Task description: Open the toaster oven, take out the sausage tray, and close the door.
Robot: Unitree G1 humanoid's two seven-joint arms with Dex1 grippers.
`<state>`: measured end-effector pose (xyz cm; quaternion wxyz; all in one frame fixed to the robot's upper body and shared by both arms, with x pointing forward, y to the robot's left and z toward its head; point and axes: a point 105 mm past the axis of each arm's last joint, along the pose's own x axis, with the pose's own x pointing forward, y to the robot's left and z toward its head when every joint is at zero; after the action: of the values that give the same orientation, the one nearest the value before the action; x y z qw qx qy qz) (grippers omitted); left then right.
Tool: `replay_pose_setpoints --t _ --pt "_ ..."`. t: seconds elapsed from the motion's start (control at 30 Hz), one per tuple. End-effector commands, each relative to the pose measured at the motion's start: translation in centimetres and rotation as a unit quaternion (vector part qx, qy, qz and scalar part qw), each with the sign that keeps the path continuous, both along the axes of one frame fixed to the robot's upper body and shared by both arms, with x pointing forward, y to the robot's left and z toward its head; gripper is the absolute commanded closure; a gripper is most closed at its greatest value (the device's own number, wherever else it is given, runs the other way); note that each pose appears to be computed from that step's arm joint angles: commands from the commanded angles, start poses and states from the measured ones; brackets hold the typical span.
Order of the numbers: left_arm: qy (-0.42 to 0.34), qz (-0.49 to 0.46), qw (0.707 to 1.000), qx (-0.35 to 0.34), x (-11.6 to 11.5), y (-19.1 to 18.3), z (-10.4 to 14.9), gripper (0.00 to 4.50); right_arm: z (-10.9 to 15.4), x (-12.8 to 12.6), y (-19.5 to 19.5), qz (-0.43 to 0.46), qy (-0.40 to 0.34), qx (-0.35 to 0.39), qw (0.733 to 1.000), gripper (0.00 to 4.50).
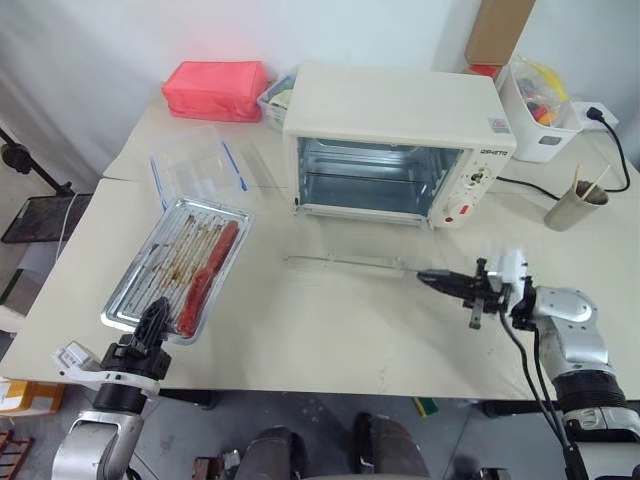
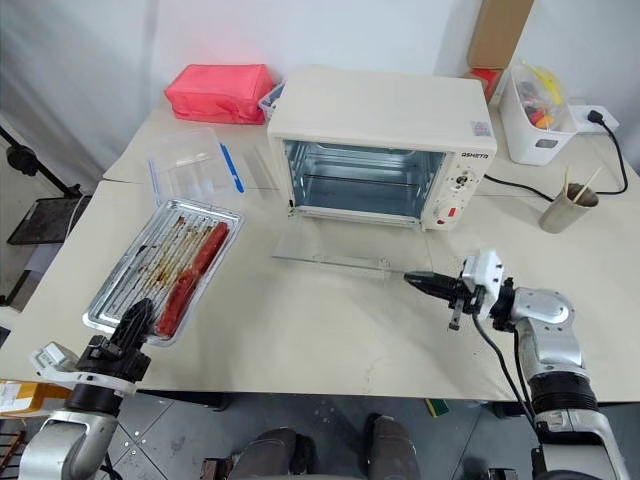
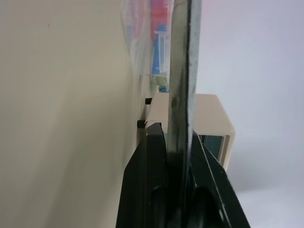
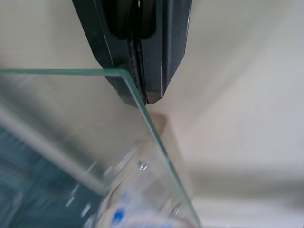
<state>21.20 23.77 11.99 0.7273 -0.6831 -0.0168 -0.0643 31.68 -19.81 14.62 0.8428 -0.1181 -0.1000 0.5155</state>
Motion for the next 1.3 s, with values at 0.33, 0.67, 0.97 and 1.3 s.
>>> replay_pose_setpoints --t 0.33,0.67,0.97,1.3 --pt "-0.041 -0.149 0.986 0.057 -0.2 -3.6 1.3 4.5 10.5 -0.5 -0.7 -0.019 -0.077 0.133 0.988 4.47" --pt "-0.06 -0.379 0.92 0.076 2.5 -7.2 1.1 4.5 6.6 -6.5 -2.2 -0.01 -0.034 0.0 0.999 1.45" --pt "-0.022 -0.534 0.842 0.073 6.4 -11.8 1.4 4.5 4.6 -9.9 -4.5 -0.087 -0.003 -0.018 0.996 0.04" --pt "0.043 -0.621 0.775 0.114 8.7 -17.4 -0.7 4.5 1.6 -15.1 -6.3 -0.151 0.068 -0.038 0.985 0.04"
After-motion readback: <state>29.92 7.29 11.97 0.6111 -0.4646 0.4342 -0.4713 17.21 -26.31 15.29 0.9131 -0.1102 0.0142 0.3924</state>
